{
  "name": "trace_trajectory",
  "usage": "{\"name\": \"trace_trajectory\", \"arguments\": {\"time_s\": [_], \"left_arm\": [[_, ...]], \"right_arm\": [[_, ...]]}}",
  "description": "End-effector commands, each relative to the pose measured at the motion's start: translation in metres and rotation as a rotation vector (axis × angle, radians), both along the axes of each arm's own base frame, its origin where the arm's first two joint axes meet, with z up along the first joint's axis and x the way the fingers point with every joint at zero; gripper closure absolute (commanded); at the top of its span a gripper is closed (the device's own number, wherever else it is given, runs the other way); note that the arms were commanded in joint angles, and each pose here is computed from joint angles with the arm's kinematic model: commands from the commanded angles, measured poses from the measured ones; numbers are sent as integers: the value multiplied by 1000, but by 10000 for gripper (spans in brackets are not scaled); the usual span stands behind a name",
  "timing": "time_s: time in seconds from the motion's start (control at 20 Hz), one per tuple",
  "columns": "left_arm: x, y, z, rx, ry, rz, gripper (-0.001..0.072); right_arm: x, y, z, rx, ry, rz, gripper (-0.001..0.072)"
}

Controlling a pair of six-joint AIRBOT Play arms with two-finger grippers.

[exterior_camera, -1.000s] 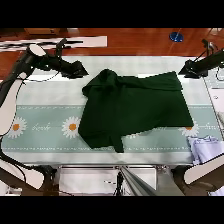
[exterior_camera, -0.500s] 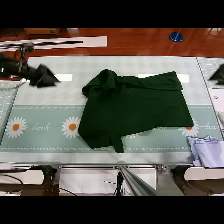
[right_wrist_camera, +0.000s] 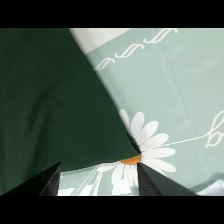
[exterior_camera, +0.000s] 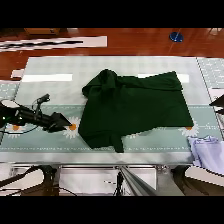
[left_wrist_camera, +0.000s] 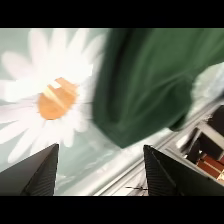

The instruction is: Fold the shirts.

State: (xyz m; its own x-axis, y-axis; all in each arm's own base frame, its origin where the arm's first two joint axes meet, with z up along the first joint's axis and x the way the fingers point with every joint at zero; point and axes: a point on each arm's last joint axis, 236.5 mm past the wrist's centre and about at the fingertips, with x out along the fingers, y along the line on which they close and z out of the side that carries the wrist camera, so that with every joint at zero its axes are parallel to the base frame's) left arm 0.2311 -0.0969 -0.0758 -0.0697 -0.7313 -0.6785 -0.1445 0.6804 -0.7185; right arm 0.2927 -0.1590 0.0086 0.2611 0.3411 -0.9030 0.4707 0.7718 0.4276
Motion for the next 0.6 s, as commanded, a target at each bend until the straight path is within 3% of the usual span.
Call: {"name": "trace_trajectory", "arguments": {"time_s": [0.0,0.2,0.35,0.4,0.45,0.5,0.55], "left_arm": [[-13,-19,-18,-6,34,-27,73],[-20,-49,-35,-15,92,-68,73],[0,-68,-41,-34,66,1,106],[6,-71,-42,-34,64,20,264],[9,-72,-43,-31,64,25,599],[11,-71,-42,-30,56,23,682],[12,-71,-41,-31,54,21,682]], "right_arm": [[-1,4,-3,19,-14,-14,172],[-1,4,-3,19,-14,-12,172],[-2,5,-2,22,-14,-11,173],[-2,5,-2,25,-14,-10,173],[-2,6,-2,28,-15,-10,172],[-1,7,-1,32,-18,-10,172],[-1,7,-1,32,-18,-10,172]]}}
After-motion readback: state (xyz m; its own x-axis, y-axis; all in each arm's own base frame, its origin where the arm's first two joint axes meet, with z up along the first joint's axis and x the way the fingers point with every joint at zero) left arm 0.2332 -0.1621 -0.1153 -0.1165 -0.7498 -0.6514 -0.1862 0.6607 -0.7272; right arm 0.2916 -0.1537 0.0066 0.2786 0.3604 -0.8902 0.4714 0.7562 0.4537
